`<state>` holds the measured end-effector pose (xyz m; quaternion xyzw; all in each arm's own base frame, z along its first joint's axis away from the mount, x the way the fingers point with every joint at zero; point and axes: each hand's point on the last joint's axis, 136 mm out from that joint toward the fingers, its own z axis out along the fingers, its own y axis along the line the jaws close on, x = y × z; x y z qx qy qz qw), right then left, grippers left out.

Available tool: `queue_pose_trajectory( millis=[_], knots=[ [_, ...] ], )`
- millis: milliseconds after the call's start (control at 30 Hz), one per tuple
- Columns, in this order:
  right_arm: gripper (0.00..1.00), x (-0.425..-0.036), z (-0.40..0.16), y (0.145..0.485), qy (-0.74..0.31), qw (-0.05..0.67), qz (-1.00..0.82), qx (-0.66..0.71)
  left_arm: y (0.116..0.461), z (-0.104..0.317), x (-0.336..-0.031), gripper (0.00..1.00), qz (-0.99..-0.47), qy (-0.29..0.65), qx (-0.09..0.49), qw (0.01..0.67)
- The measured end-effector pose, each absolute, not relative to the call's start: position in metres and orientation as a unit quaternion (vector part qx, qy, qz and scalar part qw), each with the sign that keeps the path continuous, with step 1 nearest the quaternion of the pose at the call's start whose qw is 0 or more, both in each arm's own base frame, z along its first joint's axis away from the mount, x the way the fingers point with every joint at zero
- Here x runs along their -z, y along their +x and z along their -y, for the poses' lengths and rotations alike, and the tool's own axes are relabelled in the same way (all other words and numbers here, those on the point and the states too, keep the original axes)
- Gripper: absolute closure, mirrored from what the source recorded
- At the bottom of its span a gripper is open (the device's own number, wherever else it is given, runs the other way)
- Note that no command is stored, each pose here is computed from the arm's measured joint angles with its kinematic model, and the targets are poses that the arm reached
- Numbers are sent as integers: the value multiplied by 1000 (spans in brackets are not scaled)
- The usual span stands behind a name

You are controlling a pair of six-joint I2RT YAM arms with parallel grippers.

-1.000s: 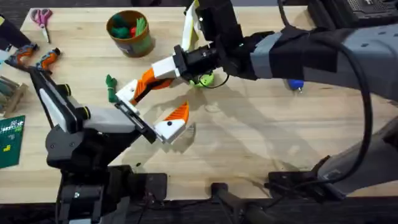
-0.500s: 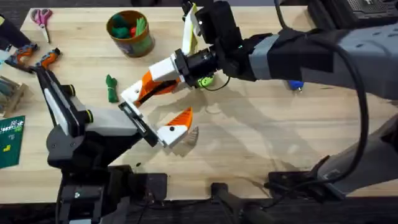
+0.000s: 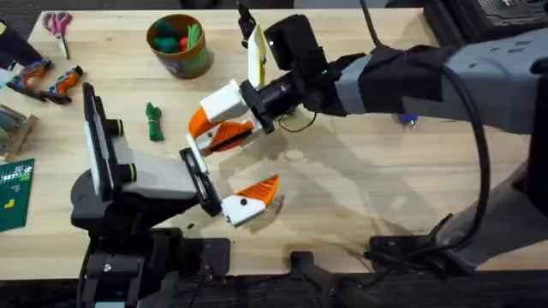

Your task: Pick up the gripper from the table and insert it into the empty holder that is missing its gripper. Then pick up a screw, insert it into the mounting hole, and use the screwdriver to tighten it. Finally, clean up the table by picking up the vegetable and placing it into the bucket.

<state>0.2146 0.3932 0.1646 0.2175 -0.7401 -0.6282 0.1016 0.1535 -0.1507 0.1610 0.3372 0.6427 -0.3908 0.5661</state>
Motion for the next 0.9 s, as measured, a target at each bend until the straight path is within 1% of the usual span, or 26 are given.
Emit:
queue_pose_trajectory(
  millis=[33,133,167,200,333,433,667,767,900],
  knots=[
    [68,-165,-392,215,219,101,738,630,152,151,-161,24,-641,339,393,565],
    [52,-167,-387,221,220,98,734,635,150,153,-161,24,-639,343,398,561],
    [21,-168,-384,225,220,93,733,637,150,153,-161,24,-639,344,400,560],
    [12,-168,-381,229,219,87,733,638,149,153,-161,24,-638,345,401,560],
    [10,-167,-364,255,210,49,736,641,148,153,-161,24,-637,346,402,559],
    [10,-158,-347,278,187,18,755,628,148,153,-161,24,-637,346,402,559],
    [9,-118,-297,328,138,-66,824,546,148,153,-161,24,-637,346,402,559],
    [9,-106,-275,339,127,-74,853,501,148,153,-161,24,-637,346,402,559],
    [9,-109,-258,343,153,-79,887,429,148,153,-161,24,-637,346,402,559]
  ],
)
